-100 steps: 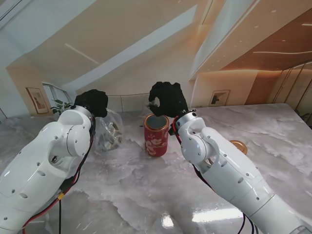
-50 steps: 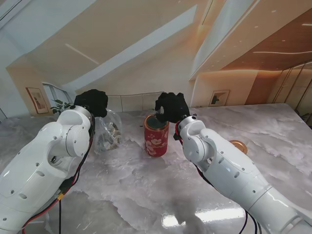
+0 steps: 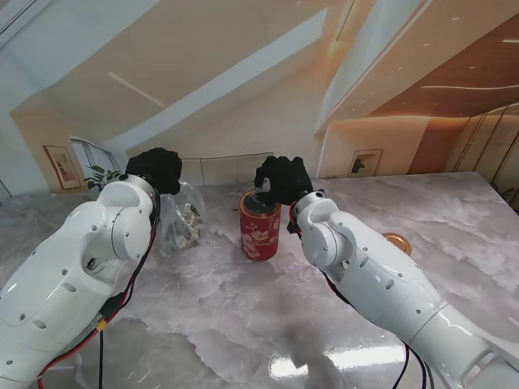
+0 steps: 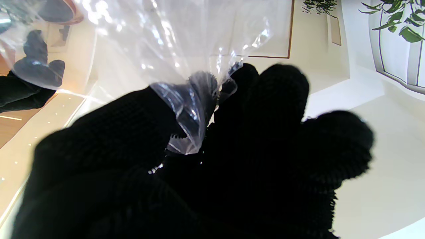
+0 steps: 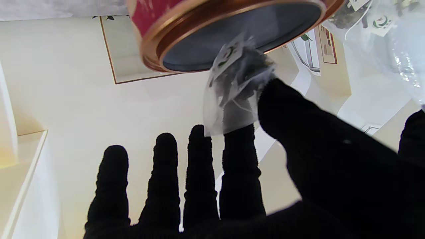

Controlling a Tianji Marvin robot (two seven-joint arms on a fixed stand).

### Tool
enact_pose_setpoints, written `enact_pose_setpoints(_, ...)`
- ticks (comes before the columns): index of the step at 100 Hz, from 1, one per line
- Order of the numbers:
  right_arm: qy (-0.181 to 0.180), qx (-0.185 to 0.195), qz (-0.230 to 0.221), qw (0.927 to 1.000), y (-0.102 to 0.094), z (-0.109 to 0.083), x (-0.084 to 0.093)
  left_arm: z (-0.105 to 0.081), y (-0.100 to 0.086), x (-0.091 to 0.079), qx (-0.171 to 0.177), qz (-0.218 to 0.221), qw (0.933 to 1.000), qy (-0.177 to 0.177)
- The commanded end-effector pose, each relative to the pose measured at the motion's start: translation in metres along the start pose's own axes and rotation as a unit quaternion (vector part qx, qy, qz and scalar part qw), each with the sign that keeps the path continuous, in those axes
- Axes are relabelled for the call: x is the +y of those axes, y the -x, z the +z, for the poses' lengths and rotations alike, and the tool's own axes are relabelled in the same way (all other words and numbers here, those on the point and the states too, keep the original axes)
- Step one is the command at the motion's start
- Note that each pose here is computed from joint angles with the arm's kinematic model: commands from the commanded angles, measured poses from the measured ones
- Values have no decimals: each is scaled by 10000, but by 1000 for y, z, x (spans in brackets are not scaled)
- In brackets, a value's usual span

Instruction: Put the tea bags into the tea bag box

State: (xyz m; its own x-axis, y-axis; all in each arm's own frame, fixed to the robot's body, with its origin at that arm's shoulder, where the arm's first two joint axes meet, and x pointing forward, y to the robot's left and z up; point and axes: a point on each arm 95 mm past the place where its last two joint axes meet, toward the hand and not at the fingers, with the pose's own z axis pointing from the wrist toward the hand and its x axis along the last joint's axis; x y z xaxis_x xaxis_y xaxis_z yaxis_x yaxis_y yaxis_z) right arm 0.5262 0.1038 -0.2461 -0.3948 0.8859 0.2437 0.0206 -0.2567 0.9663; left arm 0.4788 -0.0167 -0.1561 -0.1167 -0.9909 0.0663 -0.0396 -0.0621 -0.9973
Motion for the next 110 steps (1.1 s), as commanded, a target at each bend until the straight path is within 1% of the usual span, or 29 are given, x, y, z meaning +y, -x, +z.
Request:
enact_pose_setpoints(1,-93,23,-8,10000,-3,-1,-3,0,-2,-1,24,-5,10000,62)
enact_pose_setpoints(81,-79,22,5,10000,-2,-4,2,2,-5,0,49,-11,9999,90)
enact_pose_setpoints(91,23,140,163,9998,-8,-7,4,2,-6,0,57,-8,9999,95)
enact_pose_setpoints(110,289,549,363,9974,-28,-13,15,3,-7,0,64,0,9999,113)
